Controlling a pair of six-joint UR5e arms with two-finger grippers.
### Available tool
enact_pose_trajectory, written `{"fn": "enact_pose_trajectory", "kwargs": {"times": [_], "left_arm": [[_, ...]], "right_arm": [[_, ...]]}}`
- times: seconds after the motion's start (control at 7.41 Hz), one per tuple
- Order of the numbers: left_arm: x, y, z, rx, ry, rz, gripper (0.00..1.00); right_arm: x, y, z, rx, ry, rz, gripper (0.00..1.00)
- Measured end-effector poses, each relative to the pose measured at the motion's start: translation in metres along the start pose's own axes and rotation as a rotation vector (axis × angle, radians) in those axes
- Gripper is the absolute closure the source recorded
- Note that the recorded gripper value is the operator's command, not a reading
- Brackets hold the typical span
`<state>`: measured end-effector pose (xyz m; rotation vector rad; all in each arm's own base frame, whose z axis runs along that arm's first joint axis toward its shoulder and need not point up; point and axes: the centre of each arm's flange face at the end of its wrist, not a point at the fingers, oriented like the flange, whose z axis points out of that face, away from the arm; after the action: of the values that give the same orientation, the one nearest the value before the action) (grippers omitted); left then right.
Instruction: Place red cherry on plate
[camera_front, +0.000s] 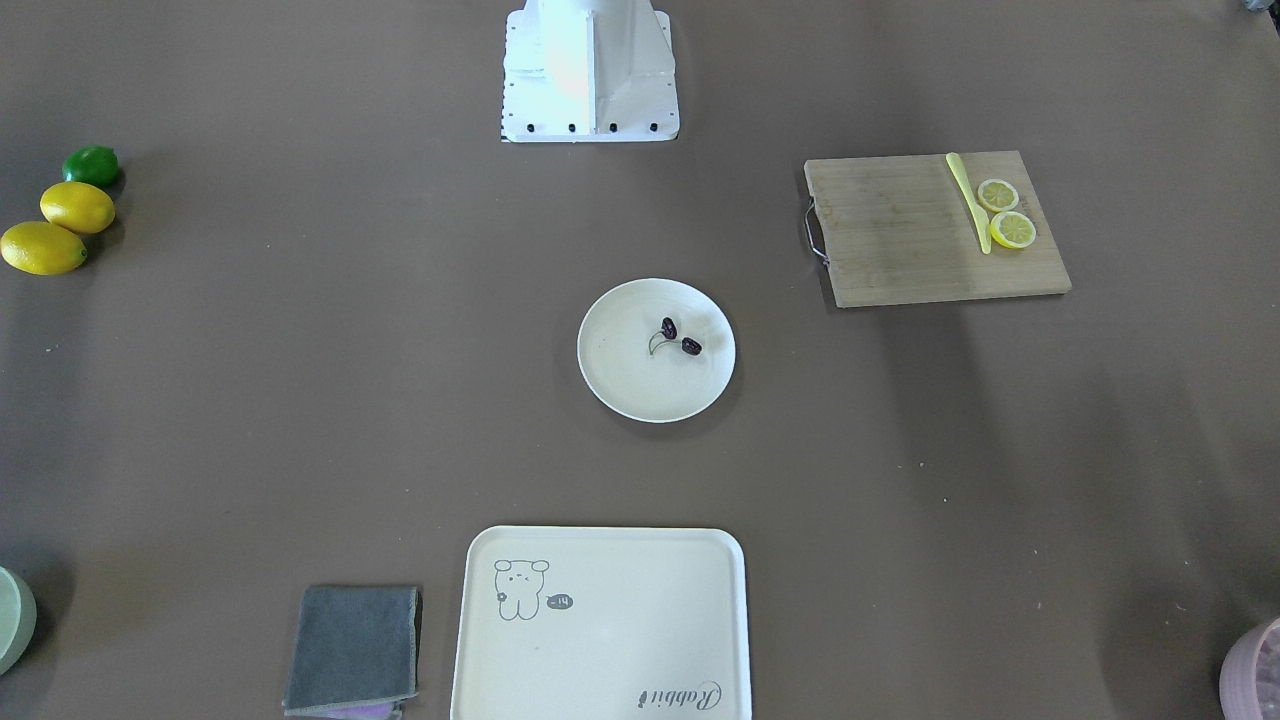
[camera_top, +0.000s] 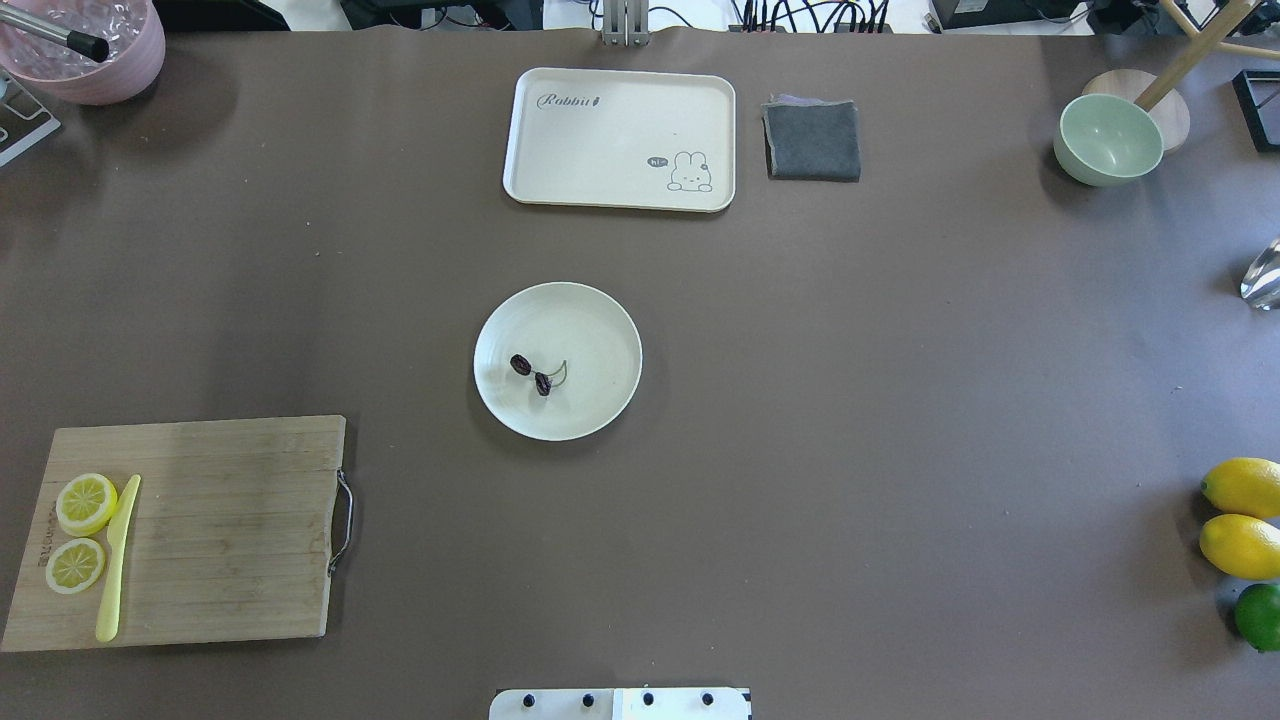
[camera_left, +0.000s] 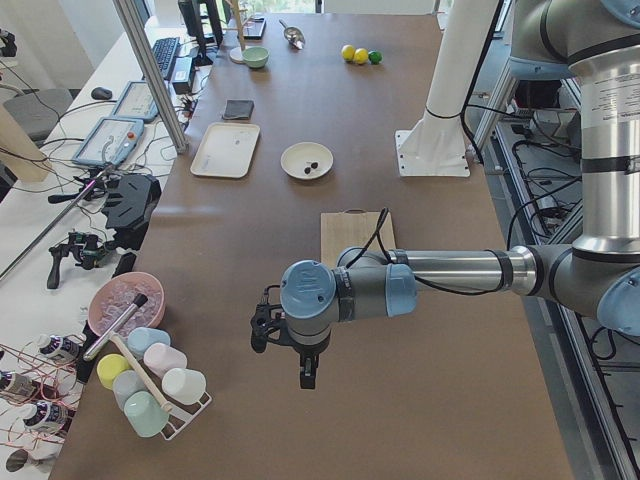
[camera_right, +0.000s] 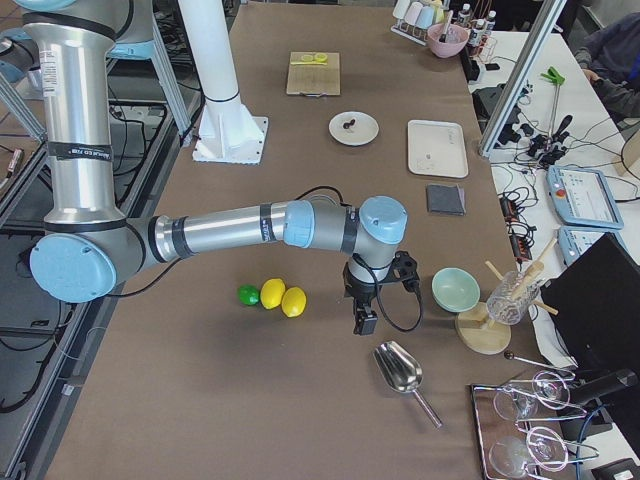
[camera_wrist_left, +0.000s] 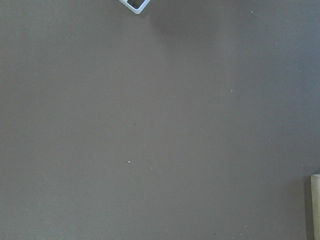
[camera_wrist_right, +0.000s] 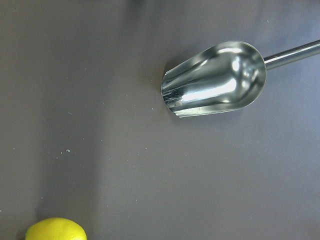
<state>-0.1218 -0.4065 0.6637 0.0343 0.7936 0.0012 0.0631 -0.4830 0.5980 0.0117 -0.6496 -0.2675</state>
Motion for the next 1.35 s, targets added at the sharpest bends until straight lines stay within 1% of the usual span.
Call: {"fn": "enact_pose_trajectory", "kwargs": {"times": [0.81,1.35], "left_arm": [[0.001,-0.001,-0.001,0.001,0.0,0.001,0.01],[0.003,-0.002,-0.003,0.006,-0.001,0.008,0.01]], "right_arm": [[-0.003,-0.002,0.001,-0.001,-0.001,-0.009,0.0],[-0.011,-0.005,0.003,-0.002,-0.014,-0.026,0.0]]}}
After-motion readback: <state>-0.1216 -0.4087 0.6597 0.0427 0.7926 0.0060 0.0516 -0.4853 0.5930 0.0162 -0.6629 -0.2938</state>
